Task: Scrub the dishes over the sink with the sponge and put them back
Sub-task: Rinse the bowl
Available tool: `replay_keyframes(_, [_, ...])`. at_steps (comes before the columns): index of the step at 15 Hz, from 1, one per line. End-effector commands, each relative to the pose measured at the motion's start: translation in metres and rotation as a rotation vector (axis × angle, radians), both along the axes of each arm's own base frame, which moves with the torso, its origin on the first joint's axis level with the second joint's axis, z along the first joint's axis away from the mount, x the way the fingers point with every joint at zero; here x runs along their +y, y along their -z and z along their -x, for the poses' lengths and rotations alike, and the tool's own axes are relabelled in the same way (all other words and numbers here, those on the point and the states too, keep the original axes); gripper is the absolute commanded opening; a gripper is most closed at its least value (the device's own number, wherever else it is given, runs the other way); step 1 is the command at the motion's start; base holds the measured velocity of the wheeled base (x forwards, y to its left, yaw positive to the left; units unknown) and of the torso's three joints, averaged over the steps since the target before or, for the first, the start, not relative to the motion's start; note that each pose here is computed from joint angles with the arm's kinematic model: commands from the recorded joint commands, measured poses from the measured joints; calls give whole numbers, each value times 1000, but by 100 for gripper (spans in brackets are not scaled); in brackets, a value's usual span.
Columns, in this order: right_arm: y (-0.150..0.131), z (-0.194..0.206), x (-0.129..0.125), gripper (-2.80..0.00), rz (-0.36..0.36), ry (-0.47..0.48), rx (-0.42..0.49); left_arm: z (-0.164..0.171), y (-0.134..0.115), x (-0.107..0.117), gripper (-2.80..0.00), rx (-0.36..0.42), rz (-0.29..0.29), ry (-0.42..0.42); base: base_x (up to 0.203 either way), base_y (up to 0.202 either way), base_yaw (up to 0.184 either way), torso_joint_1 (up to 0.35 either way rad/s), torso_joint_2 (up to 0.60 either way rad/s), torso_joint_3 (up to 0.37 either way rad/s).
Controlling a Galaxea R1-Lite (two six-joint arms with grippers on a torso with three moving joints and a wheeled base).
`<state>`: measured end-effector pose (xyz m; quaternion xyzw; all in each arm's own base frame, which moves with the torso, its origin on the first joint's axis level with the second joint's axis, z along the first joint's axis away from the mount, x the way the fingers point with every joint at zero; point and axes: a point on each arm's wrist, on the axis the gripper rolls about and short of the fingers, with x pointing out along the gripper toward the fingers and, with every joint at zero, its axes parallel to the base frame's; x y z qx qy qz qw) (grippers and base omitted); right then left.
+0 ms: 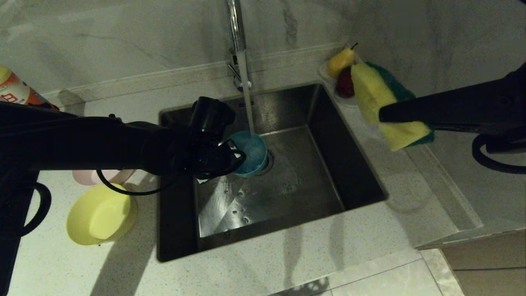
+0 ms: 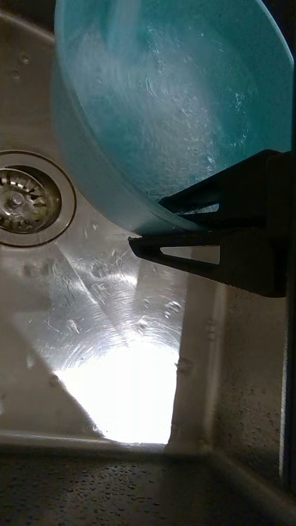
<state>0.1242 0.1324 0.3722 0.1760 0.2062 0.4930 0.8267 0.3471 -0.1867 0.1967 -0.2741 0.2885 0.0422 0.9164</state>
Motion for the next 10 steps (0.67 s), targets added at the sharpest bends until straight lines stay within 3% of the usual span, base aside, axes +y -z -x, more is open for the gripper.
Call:
replay_keyframes(1, [1, 0, 1, -280, 1, -2, 6, 3, 1, 2, -280, 8, 0, -7, 0, 0, 0, 0, 0, 0])
replay_keyframes(10, [2, -1, -1, -280, 0, 7, 6, 15, -10, 7, -280, -6, 14, -4, 0, 0, 0, 0, 0, 0])
